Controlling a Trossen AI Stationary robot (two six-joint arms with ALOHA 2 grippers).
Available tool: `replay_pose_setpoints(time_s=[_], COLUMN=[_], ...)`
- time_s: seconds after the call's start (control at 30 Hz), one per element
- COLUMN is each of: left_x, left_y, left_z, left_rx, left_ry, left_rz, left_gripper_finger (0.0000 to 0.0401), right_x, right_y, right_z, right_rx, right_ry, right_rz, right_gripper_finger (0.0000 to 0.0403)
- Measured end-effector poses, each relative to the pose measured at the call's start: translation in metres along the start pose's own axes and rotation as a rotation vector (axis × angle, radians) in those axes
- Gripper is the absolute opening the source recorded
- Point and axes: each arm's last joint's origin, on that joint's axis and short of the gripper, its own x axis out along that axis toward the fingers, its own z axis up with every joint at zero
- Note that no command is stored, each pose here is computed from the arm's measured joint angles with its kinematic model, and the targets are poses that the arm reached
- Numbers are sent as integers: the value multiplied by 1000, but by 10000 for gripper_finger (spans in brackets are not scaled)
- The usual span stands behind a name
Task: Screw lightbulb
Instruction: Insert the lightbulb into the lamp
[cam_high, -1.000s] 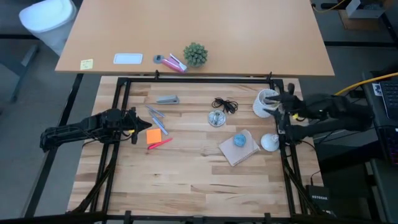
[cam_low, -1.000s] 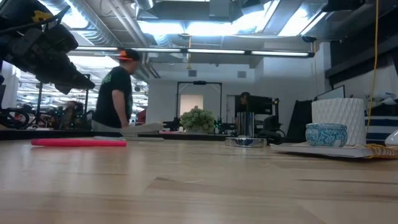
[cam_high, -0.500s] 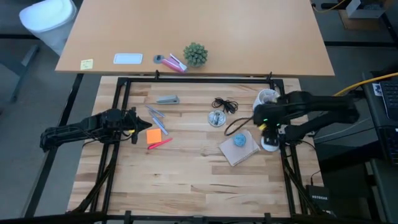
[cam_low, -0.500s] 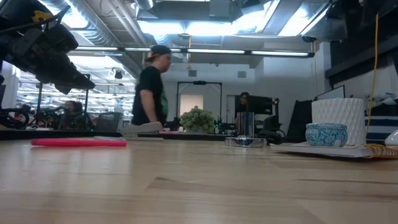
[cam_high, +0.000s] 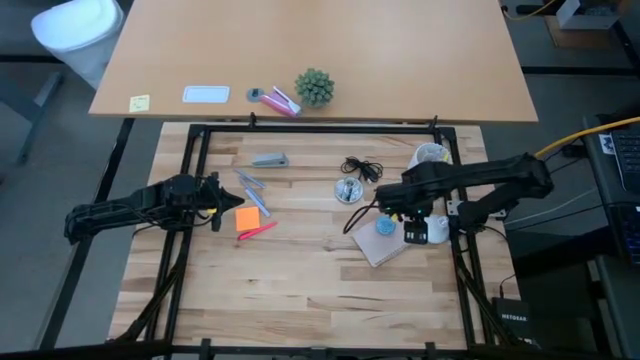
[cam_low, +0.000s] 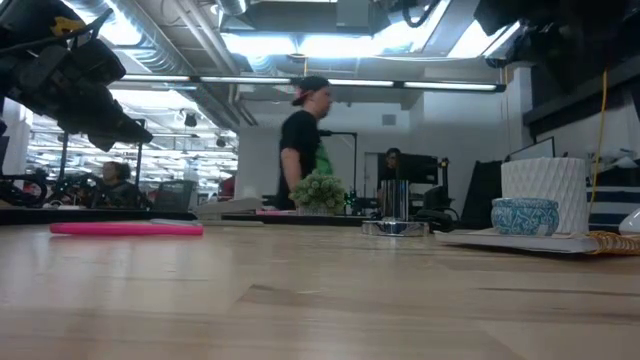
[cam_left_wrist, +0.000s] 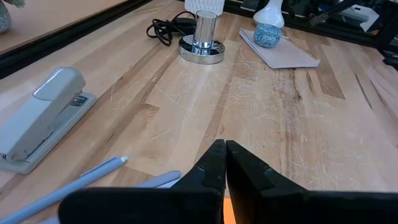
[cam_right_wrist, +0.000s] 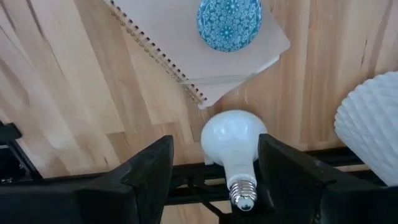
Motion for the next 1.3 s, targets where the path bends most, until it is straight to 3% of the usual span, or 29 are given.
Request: replay_pose_setpoints(time_s=[0.2,0.3,0.5,0.63,0.77,0.87,1.03,1.3], left_x=[0,0,0,0,0,0,0,0], left_y=[0,0,0,0,0,0,0,0], left_z=[0,0,0,0,0,0,0,0], left_rx=[0,0,0,0,0,0,0,0], left_ry=[0,0,0,0,0,0,0,0], left_rz=[0,0,0,0,0,0,0,0], left_gripper_finger=[4,4,4,4,4,4,4,4], right_x=[-19,-18,21,47,61,59,60,61], right_y=[-8,-16,-30,-36,-39,-39,-41,-38], right_z=[-27,-53,-102,-120,-126,-121,-117,-113], right_rx=[2,69,227,284,288,277,284,285], right_ry=[-143,-182,-135,-75,-69,-141,-182,-161], right_rz=[-72,-74,2,50,40,34,-66,-23], right_gripper_finger=[234,234,234,234,234,231,222,218])
